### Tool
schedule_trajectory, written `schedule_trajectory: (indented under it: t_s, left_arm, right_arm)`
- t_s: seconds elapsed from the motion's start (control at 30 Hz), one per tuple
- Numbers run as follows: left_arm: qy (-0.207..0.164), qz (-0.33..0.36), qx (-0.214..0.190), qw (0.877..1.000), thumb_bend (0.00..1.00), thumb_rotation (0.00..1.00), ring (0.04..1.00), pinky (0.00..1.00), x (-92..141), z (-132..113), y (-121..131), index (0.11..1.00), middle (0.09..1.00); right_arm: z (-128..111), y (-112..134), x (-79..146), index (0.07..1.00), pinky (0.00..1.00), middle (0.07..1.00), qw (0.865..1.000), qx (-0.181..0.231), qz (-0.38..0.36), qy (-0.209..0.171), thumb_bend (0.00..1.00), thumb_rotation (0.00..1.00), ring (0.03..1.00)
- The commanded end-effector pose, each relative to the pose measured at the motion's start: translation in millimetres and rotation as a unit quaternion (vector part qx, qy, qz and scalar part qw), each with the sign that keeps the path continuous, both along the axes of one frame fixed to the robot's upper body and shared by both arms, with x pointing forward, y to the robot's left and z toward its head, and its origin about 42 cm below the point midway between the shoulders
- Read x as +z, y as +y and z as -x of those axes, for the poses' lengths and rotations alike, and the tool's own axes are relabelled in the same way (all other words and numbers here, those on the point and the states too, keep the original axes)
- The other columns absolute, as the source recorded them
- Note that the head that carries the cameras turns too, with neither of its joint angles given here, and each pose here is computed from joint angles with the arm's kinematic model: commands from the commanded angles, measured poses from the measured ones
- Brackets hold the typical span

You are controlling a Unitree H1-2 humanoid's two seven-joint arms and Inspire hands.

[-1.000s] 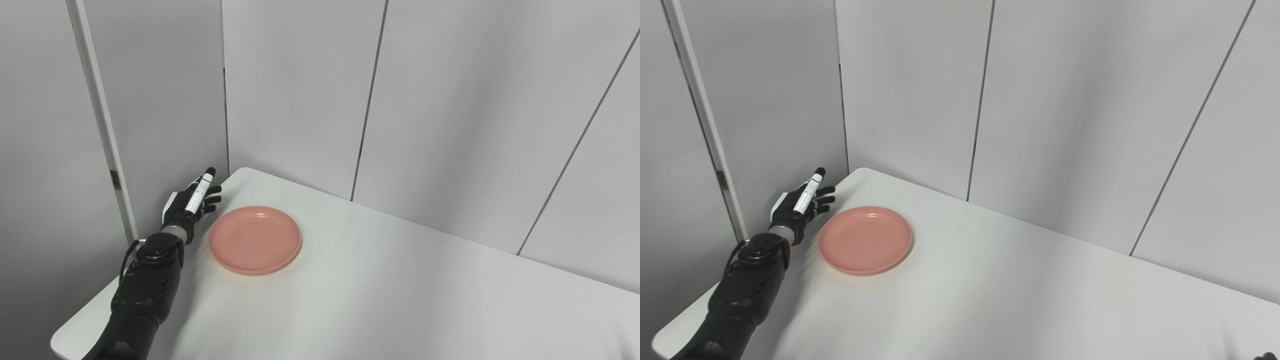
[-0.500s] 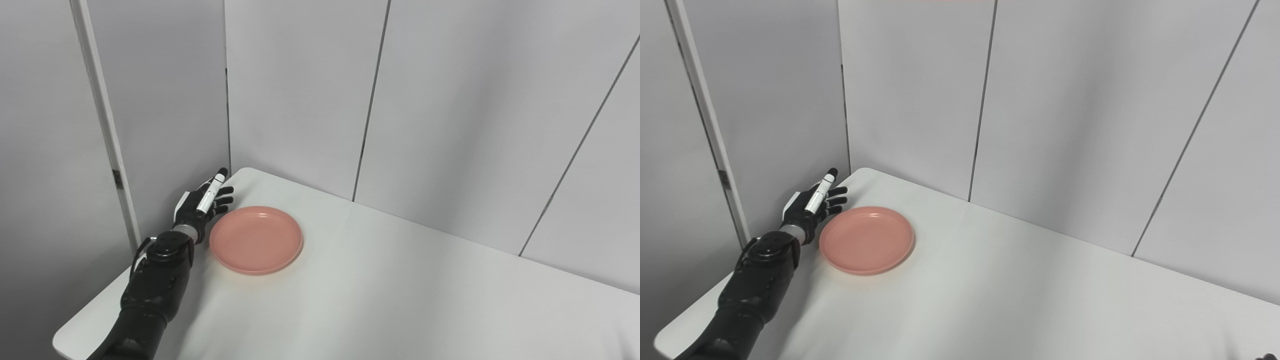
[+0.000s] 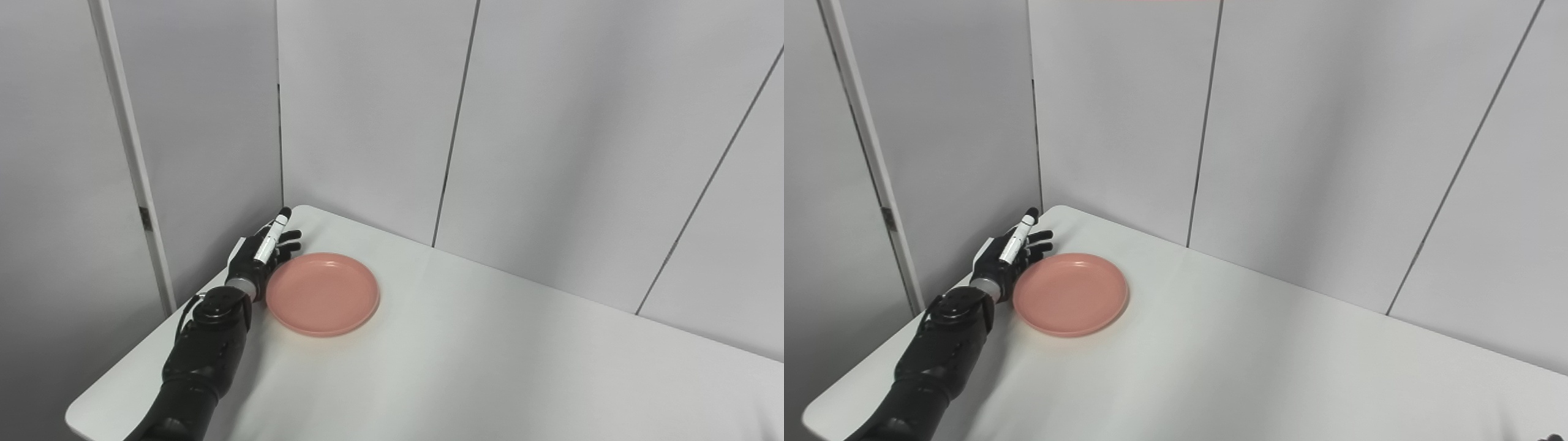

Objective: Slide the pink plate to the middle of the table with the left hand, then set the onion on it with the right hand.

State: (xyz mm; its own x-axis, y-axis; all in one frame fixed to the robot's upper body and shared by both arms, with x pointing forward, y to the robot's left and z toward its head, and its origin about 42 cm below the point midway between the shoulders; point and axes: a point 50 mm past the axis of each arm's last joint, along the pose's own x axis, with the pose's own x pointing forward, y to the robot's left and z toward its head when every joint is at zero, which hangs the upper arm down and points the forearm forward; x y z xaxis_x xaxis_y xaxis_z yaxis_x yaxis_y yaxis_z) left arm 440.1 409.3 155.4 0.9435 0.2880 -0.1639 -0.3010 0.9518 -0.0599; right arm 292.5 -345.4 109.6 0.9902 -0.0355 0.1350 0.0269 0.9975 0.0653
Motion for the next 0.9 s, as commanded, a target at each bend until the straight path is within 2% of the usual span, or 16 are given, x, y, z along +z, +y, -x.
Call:
schedule_trajectory:
  t_s: [0.0, 0.23, 0.3, 0.37, 0.63, 0.87]
  left_arm:
    - [0.01, 0.045, -0.074, 0.996, 0.72, 0.82, 0.78, 0.83, -10, -12, -43, 0.884, 0.797]
    - [0.001, 0.054, -0.105, 0.993, 0.73, 0.81, 0.784, 0.8, -10, -6, -53, 0.881, 0.801]
    - [-0.001, 0.046, -0.118, 0.992, 0.74, 0.82, 0.799, 0.83, -10, -3, -56, 0.894, 0.814]
    - [0.0, 0.035, -0.129, 0.991, 0.76, 0.84, 0.8, 0.83, -10, 0, -60, 0.881, 0.8]
    - [-0.012, 0.047, -0.197, 0.979, 0.74, 0.86, 0.793, 0.88, -11, 1, -67, 0.876, 0.797]
    - [-0.013, 0.042, -0.227, 0.973, 0.73, 0.83, 0.764, 0.81, -11, -5, -65, 0.853, 0.763]
  right_arm:
    - [30, 9, -44, 1.0, 1.0, 1.0, 0.996, -0.008, -0.034, 0.077, 0.81, 0.98, 1.0]
    - [30, 11, -43, 1.0, 1.0, 1.0, 0.996, -0.009, -0.034, 0.077, 0.8, 0.98, 1.0]
    - [30, 11, -43, 1.0, 1.0, 1.0, 0.996, -0.009, -0.033, 0.078, 0.81, 0.98, 1.0]
    - [30, 12, -43, 1.0, 1.0, 1.0, 0.996, -0.009, -0.031, 0.079, 0.82, 0.98, 1.0]
    - [31, 14, -42, 1.0, 1.0, 1.0, 0.996, -0.013, -0.027, 0.078, 0.83, 0.98, 1.0]
    - [32, 16, -41, 1.0, 1.0, 0.999, 0.997, -0.014, -0.023, 0.078, 0.82, 1.0, 0.998]
